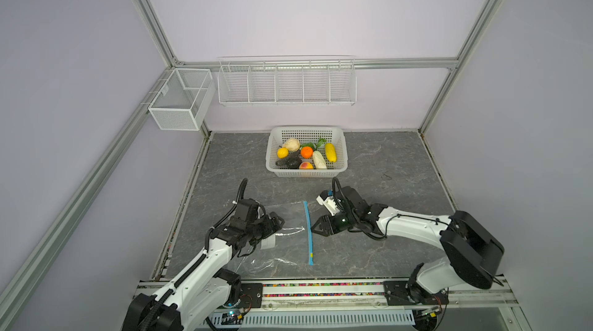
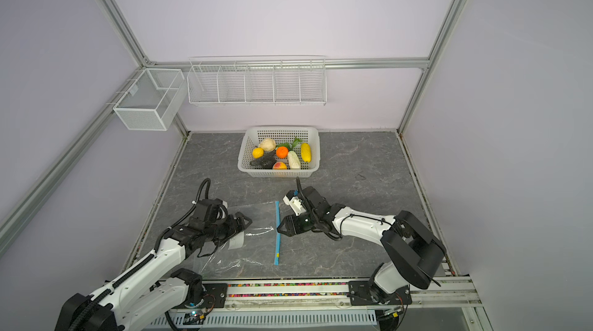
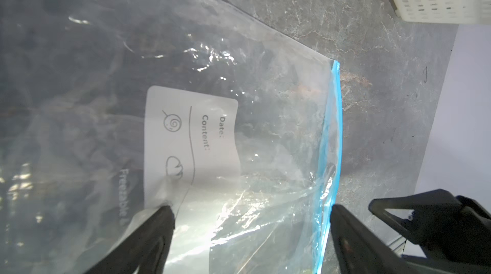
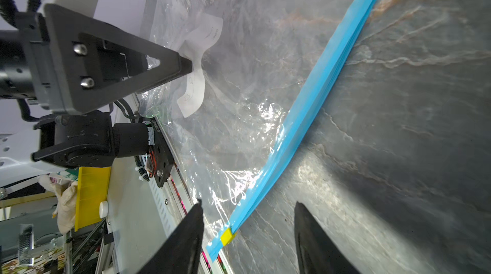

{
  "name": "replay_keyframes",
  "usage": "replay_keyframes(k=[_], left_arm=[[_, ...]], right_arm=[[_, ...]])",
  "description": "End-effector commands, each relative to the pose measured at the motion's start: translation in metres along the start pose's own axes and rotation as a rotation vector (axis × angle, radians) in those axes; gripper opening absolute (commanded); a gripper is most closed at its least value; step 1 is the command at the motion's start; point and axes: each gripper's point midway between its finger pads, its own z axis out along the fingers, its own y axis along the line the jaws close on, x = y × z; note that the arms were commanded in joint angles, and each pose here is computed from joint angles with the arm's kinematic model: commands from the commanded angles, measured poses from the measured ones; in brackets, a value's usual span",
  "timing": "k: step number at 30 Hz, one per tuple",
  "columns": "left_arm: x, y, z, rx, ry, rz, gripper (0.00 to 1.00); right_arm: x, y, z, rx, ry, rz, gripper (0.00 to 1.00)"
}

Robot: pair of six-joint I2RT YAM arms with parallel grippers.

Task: Place the food in the zip-top bag and seal the zipper
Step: 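Lower both grippers onto the blue zipper edges of the clear bag, then pinch the bag's blue zipper lips with both grippers and pull them apart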

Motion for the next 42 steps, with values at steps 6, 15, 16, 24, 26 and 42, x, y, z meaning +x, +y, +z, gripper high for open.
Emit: replay_keyframes(k=[6, 15, 16, 24, 26, 42], left_arm=[[0.003, 0.020, 0.008, -0.002, -0.066, -0.057, 0.92], [0.010, 0.032, 0.005, -0.019, -0.079, -0.080, 0.92], [0.010, 0.032, 0.005, -0.019, -0.081, -0.081, 0.92], [0.012, 0.036, 0.007, -0.026, -0.078, -0.082, 0.92], [0.013, 0.037, 0.008, -0.027, -0.074, -0.085, 0.92], [-0.006, 0.007, -0.011, 0.033, -0.126, -0.034, 0.91]], right_arm=[[-0.001, 0.004, 0.020, -0.099, 0.003, 0.051, 0.50], [0.004, -0.005, 0.034, -0.108, 0.029, 0.083, 0.41], [0.004, -0.005, 0.035, -0.109, 0.030, 0.083, 0.40], [0.006, -0.002, 0.045, -0.159, 0.056, 0.086, 0.30], [0.006, 0.000, 0.045, -0.169, 0.060, 0.084, 0.28], [-0.025, 0.039, 0.026, -0.192, -0.032, -0.224, 0.13]])
